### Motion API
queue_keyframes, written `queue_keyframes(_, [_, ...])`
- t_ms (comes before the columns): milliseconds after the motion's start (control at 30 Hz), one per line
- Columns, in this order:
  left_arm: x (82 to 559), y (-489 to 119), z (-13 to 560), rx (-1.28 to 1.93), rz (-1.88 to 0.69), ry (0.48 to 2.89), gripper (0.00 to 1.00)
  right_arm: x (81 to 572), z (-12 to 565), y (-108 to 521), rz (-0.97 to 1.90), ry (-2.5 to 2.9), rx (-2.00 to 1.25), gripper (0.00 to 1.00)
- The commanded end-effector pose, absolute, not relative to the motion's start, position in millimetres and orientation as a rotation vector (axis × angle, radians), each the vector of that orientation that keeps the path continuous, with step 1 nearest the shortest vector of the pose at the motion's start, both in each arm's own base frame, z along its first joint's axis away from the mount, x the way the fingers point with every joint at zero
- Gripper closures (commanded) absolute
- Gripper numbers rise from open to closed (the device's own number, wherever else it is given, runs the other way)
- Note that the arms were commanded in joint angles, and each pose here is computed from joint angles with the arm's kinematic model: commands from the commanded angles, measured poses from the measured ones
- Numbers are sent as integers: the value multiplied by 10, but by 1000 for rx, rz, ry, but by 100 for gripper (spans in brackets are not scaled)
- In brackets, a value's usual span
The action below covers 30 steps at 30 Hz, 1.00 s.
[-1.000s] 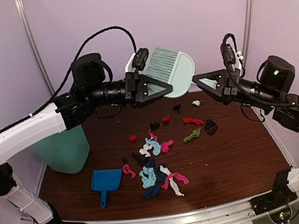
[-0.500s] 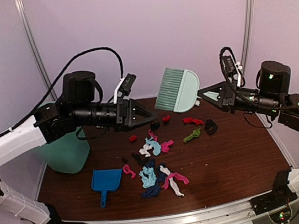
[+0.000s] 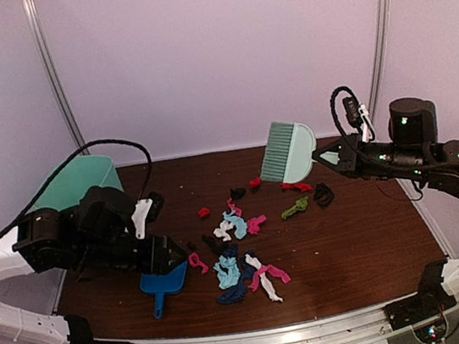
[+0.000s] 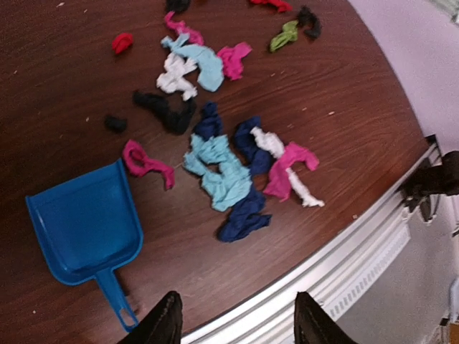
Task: Sweep away the paper scraps from the table
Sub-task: Pick up the dustpan from the center of the board.
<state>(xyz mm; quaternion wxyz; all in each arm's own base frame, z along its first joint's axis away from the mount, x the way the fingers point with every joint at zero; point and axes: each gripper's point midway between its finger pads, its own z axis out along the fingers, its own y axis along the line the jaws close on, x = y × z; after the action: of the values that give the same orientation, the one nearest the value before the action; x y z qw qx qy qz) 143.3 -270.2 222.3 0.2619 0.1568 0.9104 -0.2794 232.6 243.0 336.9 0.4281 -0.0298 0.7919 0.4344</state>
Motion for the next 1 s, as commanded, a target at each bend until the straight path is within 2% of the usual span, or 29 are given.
queue_keyframes(0, [1459,-2084,1611,308,-386,2540,28,2383,3422,2396,1050,1963,-66,100])
queue_keyframes(233, [1297,-1781,1087,215,-356,2616,17,2383,3363,2342,1037,1973,-34,100])
queue_keyframes(367, [1259,-1762,943,209,-319,2650,16,2370,3294,2318,1034,1985,-18,100])
queue_keyframes(500, [1234,-1744,734,238,-250,2680,19,2367,3259,2314,1041,1987,-8,100])
queue_keyframes(967, [1243,-1947,299,222,-340,2660,31,2311,3167,2243,1059,1993,32,100])
